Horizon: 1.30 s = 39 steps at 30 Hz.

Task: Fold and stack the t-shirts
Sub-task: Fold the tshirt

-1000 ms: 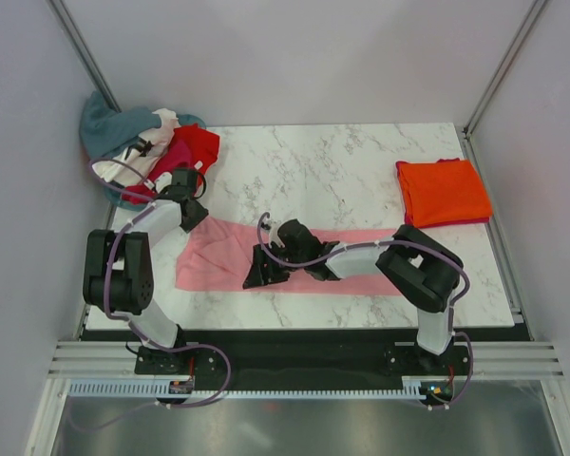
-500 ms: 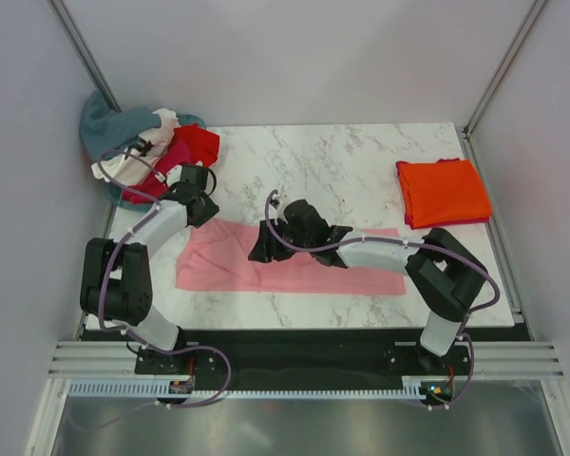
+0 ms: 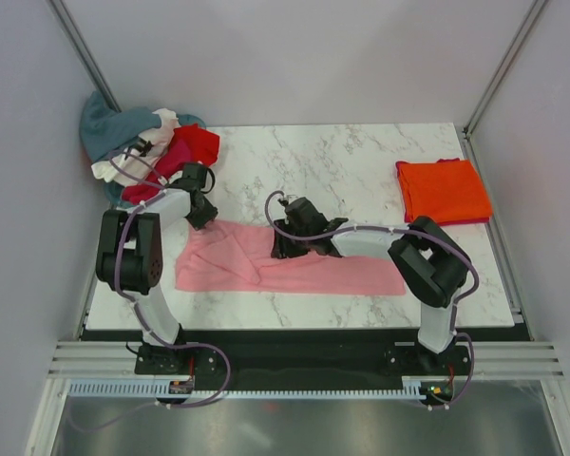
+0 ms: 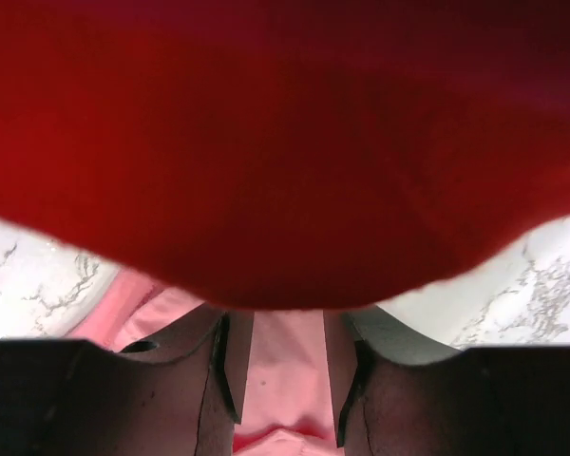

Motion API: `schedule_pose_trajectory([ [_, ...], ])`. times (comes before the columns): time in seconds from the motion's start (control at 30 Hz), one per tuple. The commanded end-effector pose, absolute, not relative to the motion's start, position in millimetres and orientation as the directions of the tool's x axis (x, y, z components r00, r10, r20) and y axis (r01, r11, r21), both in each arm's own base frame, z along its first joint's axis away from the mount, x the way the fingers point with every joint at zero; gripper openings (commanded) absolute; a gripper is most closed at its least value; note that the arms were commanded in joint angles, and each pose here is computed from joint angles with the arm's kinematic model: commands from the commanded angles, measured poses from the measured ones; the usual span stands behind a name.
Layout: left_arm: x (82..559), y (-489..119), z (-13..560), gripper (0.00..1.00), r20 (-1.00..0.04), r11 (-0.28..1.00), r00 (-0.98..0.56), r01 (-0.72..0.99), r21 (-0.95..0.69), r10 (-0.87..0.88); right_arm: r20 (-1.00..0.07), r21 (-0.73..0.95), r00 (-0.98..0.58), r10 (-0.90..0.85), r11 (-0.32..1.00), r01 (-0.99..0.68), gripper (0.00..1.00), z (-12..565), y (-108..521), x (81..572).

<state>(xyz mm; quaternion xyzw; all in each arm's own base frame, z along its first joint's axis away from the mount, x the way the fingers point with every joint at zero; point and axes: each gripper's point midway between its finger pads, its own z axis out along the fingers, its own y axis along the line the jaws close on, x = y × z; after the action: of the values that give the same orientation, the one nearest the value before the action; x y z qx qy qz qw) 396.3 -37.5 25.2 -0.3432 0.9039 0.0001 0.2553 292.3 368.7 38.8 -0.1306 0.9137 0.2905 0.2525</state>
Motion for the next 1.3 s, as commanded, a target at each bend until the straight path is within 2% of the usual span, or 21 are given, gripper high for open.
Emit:
schedule_pose_trajectory([
  [0.0, 404, -31, 25, 0.42, -0.468, 0.777, -0.650, -0.614, -0.140, -0.599, -0.543, 0.358, -0.832, -0.117, 0.864, -0.355, 0.46, 33, 339, 289],
  [0.13, 404, -21, 15, 0.42, -0.463, 0.769, -0.655, -0.631, -0.098, -0.597, -0.577, 0.361, -0.812, -0.090, 0.864, -0.352, 0.46, 61, 321, 277],
  [0.33, 405, -5, 17, 0.42, -0.474, 0.747, -0.633, -0.659, -0.084, -0.612, -0.533, 0.352, -0.840, -0.106, 0.875, -0.333, 0.47, 63, 299, 252],
  [0.57, 408, -13, 41, 0.41, -0.506, 0.765, -0.622, -0.632, -0.125, -0.597, -0.582, 0.341, -0.812, -0.040, 0.895, -0.288, 0.47, 85, 284, 276],
  [0.67, 407, -18, 57, 0.42, -0.526, 0.770, -0.608, -0.619, -0.155, -0.595, -0.591, 0.380, -0.807, -0.015, 0.877, -0.294, 0.46, 99, 304, 289],
  [0.77, 407, -16, 68, 0.43, -0.545, 0.764, -0.586, -0.622, -0.171, -0.599, -0.557, 0.467, -0.830, -0.028, 0.816, -0.341, 0.47, 97, 337, 287],
  [0.9, 410, -17, 78, 0.43, -0.560, 0.765, -0.574, -0.616, -0.187, -0.598, -0.578, 0.574, -0.816, -0.011, 0.706, -0.415, 0.59, 119, 389, 297],
  [0.93, 408, -17, 77, 0.43, -0.556, 0.765, -0.576, -0.617, -0.186, -0.599, -0.555, 0.590, -0.831, -0.034, 0.687, -0.423, 0.59, 109, 400, 294],
  [1.0, 407, -18, 76, 0.43, -0.551, 0.765, -0.579, -0.617, -0.186, -0.601, -0.571, 0.608, -0.820, -0.036, 0.654, -0.451, 0.58, 120, 422, 301],
  [1.27, 399, -21, 68, 0.42, -0.516, 0.758, -0.595, -0.627, -0.182, -0.616, -0.577, 0.626, -0.814, -0.066, 0.605, -0.492, 0.50, 98, 482, 326],
])
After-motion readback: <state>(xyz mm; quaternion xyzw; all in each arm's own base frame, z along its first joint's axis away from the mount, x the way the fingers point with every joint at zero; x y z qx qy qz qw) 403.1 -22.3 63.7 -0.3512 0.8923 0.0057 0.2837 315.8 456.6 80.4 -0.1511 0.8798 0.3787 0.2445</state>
